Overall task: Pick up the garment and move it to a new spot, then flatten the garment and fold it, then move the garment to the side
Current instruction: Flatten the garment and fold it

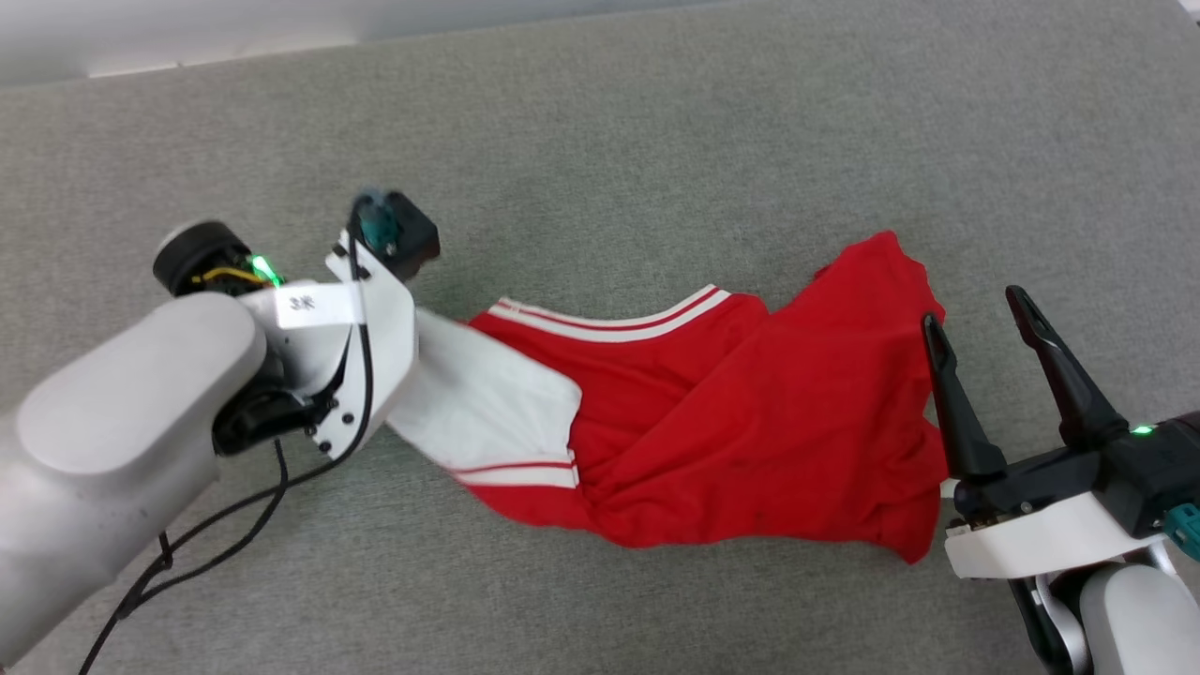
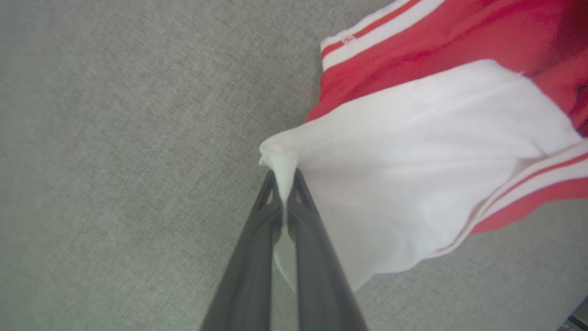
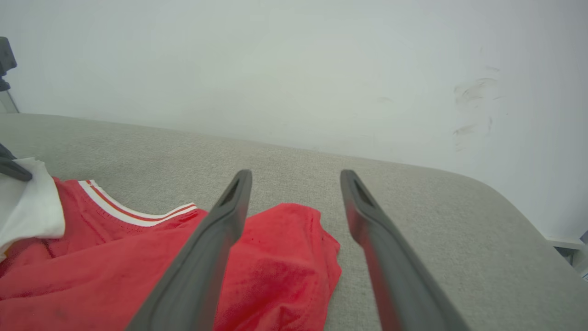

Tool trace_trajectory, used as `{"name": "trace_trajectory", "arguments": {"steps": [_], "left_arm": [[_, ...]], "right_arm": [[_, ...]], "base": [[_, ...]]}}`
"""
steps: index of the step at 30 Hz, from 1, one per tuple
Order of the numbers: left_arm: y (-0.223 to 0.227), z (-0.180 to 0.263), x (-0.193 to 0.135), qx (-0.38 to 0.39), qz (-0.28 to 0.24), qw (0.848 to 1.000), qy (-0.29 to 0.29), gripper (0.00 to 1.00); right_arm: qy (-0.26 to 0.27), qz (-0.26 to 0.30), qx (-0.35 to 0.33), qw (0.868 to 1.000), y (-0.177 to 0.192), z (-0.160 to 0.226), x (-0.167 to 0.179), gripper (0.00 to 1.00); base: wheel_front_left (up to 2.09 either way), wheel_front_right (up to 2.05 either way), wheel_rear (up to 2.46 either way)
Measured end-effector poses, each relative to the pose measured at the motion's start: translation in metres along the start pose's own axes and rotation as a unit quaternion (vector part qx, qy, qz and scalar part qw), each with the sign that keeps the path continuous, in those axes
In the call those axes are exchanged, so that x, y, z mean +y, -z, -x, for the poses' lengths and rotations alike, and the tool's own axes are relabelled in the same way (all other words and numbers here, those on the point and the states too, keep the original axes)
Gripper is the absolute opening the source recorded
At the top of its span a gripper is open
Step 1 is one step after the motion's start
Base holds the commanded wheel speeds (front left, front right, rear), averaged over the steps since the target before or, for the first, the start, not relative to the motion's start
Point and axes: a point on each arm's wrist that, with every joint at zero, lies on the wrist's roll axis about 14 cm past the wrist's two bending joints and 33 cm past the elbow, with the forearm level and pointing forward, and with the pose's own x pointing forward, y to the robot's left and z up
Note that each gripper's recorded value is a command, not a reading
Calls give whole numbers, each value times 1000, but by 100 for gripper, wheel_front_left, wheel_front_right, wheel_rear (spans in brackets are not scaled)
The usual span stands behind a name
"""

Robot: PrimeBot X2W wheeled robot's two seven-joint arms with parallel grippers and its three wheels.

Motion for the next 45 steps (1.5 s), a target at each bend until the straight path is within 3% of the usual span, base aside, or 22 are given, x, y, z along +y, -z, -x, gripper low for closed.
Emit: {"name": "trace_trajectory", "arguments": {"steps": [8, 16, 21, 28, 35, 36, 37, 45], "left_arm": [[-43, 55, 42, -147, 6, 986, -82, 0], [-21, 89, 68, -200, 8, 967, -159, 0], [28, 79, 46, -188, 39, 970, -150, 0], [99, 51, -13, -137, 107, 980, -95, 0], [118, 43, -44, -128, 142, 979, -69, 0], [117, 45, -43, -132, 143, 978, -74, 32], [115, 48, -41, -139, 141, 977, -79, 100], [79, 93, -13, -200, 115, 965, -124, 100]], "right_arm": [[-5, -4, -16, 1000, -10, -1, 5, 100], [-20, -10, -29, 999, -19, -2, 16, 100], [-20, -16, -25, 999, -17, 5, 18, 100], [-15, -23, -21, 999, -16, 11, 18, 100], [-16, -26, -17, 999, -14, 14, 20, 100], [-17, -27, -16, 999, -14, 15, 21, 100], [-17, -27, -16, 999, -14, 15, 21, 100], [-18, -28, -25, 999, -22, 23, 23, 100]], "base": [[0, 0, 0], [0, 0, 0], [0, 0, 0], [0, 0, 0], [0, 0, 0], [0, 0, 0], [0, 0, 0], [0, 0, 0]]}}
